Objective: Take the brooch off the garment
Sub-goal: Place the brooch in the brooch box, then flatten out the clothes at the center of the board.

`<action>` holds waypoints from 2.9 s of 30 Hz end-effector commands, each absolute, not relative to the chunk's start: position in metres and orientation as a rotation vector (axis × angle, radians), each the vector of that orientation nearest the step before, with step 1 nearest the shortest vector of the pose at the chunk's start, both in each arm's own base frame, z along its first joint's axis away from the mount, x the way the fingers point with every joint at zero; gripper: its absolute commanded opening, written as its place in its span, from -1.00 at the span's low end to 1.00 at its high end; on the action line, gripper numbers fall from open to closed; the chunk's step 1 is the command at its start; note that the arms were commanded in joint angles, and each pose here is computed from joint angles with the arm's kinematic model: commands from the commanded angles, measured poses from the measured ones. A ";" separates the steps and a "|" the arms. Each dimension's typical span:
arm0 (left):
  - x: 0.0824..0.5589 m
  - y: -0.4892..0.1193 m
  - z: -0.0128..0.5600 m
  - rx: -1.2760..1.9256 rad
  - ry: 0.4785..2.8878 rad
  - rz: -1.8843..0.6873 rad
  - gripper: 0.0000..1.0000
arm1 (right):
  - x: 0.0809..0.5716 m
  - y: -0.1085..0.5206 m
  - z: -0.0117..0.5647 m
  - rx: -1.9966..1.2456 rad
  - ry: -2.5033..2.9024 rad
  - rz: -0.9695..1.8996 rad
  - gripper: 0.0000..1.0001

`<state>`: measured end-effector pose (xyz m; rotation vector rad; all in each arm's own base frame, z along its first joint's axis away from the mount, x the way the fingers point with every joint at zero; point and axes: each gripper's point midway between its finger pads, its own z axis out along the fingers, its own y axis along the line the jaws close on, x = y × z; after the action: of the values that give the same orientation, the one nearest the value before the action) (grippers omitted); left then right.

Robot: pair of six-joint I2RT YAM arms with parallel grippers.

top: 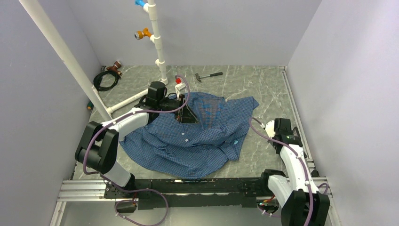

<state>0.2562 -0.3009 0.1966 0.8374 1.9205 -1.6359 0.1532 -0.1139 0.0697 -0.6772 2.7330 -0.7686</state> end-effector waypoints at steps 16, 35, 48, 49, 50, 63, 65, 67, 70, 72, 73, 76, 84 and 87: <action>0.259 -0.303 0.219 0.889 1.830 -1.611 0.99 | 0.154 -0.149 0.060 -0.667 2.701 -0.939 -1.00; 0.265 -0.304 0.211 0.883 1.868 -1.588 0.99 | 0.155 -0.132 0.042 -0.699 2.782 -0.739 -0.35; 0.270 -0.304 0.205 0.876 1.904 -1.565 0.99 | 0.169 -0.112 0.050 -0.665 2.749 -0.564 -0.02; 0.270 -0.304 0.205 0.878 1.904 -1.565 0.99 | 0.173 -0.110 0.055 -0.656 2.735 -0.550 -0.03; 0.270 -0.304 0.205 0.879 1.904 -1.561 0.99 | 0.176 -0.109 0.057 -0.650 2.730 -0.534 -0.03; 0.288 -0.282 0.160 1.001 2.065 -1.214 0.99 | 0.241 -0.055 0.107 -0.598 2.539 -0.190 0.23; 0.289 -0.275 0.146 1.029 2.101 -1.148 0.99 | 0.252 -0.038 0.114 -0.621 2.515 -0.109 0.28; 0.294 -0.267 0.134 1.061 2.120 -1.062 0.99 | 0.263 -0.022 0.118 -0.637 2.497 -0.026 0.32; 0.311 -0.254 0.123 1.102 2.143 -0.891 0.99 | 0.290 -0.003 0.126 -0.645 2.459 0.037 0.33; 0.328 -0.248 0.121 1.124 2.151 -0.785 0.99 | 0.311 0.002 0.129 -0.623 2.445 0.062 0.34; 0.336 -0.246 0.122 1.142 2.145 -0.740 0.99 | 0.323 0.003 0.131 -0.610 2.441 0.070 0.34; 0.367 -0.242 0.129 1.213 2.090 -0.597 0.99 | 0.359 -0.001 0.128 -0.564 2.456 0.061 0.34; 0.460 -0.255 0.126 1.316 2.015 -0.359 0.99 | 0.440 -0.005 0.109 -0.465 2.488 0.074 0.47; 0.488 -0.265 0.125 1.329 1.994 -0.330 0.99 | 0.461 -0.001 0.102 -0.429 2.489 0.119 0.53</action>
<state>0.4602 -0.2647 0.1261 1.2613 2.0242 -0.4264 0.4256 -0.0057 0.0863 -0.5098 2.5597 0.0851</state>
